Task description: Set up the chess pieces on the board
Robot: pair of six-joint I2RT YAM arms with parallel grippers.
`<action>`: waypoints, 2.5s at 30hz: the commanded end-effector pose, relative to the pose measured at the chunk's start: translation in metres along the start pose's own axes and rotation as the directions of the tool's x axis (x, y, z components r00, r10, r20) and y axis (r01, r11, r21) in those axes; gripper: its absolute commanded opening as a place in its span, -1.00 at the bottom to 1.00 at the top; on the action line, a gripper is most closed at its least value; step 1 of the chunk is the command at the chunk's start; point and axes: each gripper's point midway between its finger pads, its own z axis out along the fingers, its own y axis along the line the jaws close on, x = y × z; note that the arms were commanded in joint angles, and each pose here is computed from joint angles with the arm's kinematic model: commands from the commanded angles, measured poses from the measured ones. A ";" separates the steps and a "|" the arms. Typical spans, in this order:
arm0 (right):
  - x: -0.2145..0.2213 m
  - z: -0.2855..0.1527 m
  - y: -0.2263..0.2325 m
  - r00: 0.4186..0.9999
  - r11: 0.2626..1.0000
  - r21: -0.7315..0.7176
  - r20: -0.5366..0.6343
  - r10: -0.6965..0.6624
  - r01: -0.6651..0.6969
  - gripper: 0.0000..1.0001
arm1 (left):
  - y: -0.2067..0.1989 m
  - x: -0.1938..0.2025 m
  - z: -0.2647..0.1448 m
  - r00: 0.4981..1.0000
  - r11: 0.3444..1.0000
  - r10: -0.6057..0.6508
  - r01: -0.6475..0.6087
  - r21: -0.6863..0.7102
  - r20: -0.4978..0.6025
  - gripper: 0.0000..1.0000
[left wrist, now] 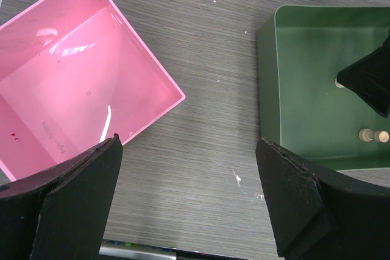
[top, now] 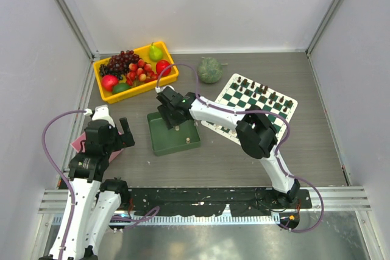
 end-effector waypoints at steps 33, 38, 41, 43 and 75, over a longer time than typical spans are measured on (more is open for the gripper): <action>0.000 0.000 -0.005 0.989 0.986 0.077 0.004 0.148 -0.148 -0.34 | -0.002 -0.012 -0.002 0.999 1.000 -0.002 0.001 0.005 0.041 0.98; -0.004 -0.006 -0.008 0.991 0.988 0.083 0.018 0.133 -0.134 -0.52 | -0.002 -0.012 -0.002 0.999 1.000 -0.001 0.001 0.005 0.039 0.98; -0.013 -0.023 -0.006 0.993 0.992 0.060 0.050 0.106 -0.109 -0.58 | -0.002 -0.012 -0.002 0.999 1.000 -0.001 0.001 0.006 0.039 0.98; -0.022 -0.037 -0.003 0.991 0.995 0.037 0.096 0.093 -0.097 -0.61 | -0.002 -0.012 -0.002 0.999 1.000 0.000 0.000 0.007 0.039 0.98; 0.184 -0.164 -0.181 0.808 0.767 0.253 0.201 0.554 -0.590 -0.61 | -0.005 -0.012 -0.003 0.999 1.000 0.000 -0.001 0.027 0.044 0.98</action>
